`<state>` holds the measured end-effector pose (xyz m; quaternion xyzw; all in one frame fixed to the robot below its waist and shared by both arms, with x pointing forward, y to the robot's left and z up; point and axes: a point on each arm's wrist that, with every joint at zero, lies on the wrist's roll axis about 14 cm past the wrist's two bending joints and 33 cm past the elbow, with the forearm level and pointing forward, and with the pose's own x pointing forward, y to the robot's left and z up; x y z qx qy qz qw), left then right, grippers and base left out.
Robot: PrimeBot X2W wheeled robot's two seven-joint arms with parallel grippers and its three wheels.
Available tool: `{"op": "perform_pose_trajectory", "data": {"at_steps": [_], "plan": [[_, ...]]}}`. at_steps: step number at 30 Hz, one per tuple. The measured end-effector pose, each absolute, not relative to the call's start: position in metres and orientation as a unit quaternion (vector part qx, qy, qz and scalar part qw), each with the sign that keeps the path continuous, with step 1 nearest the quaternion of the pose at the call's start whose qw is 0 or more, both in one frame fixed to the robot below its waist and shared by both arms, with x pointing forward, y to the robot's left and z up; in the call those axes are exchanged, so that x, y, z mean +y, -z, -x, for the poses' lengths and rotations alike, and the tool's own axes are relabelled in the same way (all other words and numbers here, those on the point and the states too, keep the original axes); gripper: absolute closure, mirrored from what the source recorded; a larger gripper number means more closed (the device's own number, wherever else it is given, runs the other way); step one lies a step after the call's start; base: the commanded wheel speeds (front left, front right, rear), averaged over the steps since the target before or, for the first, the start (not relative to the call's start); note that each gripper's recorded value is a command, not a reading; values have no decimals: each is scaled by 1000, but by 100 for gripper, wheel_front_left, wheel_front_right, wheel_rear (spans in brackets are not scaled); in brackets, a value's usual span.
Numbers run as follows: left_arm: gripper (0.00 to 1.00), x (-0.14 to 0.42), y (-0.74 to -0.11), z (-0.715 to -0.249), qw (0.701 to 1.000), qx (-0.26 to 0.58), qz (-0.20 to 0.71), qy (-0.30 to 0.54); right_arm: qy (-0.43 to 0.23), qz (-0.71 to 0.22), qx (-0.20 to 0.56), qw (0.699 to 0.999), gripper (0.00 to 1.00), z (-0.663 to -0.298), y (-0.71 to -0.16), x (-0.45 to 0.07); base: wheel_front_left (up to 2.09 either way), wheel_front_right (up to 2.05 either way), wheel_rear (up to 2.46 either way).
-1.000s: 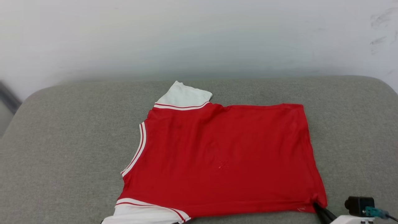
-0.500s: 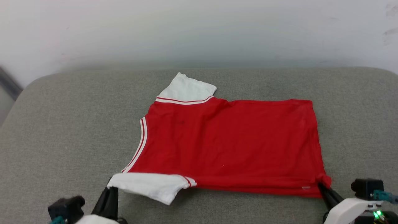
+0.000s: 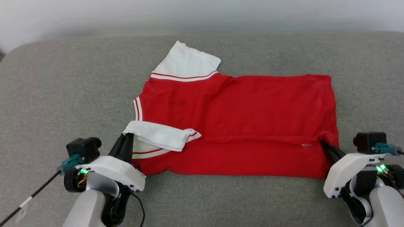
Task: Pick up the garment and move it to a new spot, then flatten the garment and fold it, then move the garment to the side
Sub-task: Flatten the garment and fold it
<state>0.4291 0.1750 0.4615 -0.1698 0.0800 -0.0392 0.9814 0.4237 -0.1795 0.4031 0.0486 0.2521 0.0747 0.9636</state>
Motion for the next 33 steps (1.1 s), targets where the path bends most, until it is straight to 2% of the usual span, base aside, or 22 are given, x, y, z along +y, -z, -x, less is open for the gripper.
{"op": "perform_pose_trajectory", "data": {"at_steps": [9, 10, 11, 12, 13, 14, 18, 27, 33], "plan": [[100, 162, -403, -450, 967, 176, 174, 55, -78, -46, 291, 952, 100, -436, -373, -176, 0, 0, 0], [100, 161, -399, -450, 965, 184, 176, 57, -79, -46, 295, 951, 91, -435, -371, -176, 0, 0, 0], [98, 159, -395, -451, 963, 193, 179, 59, -79, -46, 295, 951, 62, -435, -370, -176, 0, 0, 0], [65, 158, -392, -451, 960, 203, 181, 60, -80, -47, 295, 951, 36, -435, -370, -175, 0, 0, 0], [40, 158, -390, -452, 960, 206, 181, 61, -80, -47, 294, 951, 0, -435, -370, -175, 0, 0, 0], [1, 158, -390, -453, 959, 209, 182, 60, -81, -47, 293, 952, 0, -435, -370, -175, 0, 0, 0], [0, 162, -391, -453, 958, 211, 187, 55, -82, -48, 268, 959, 0, -435, -380, -174, 0, 0, 0], [0, 189, -421, -458, 968, 189, 159, 48, -66, -61, 153, 984, 0, -435, -436, -186, 0, 0, 0], [0, 187, -426, -447, 955, 255, 127, 81, -46, -62, 105, 991, 0, -419, -467, -198, 0, 0, 0]]}}
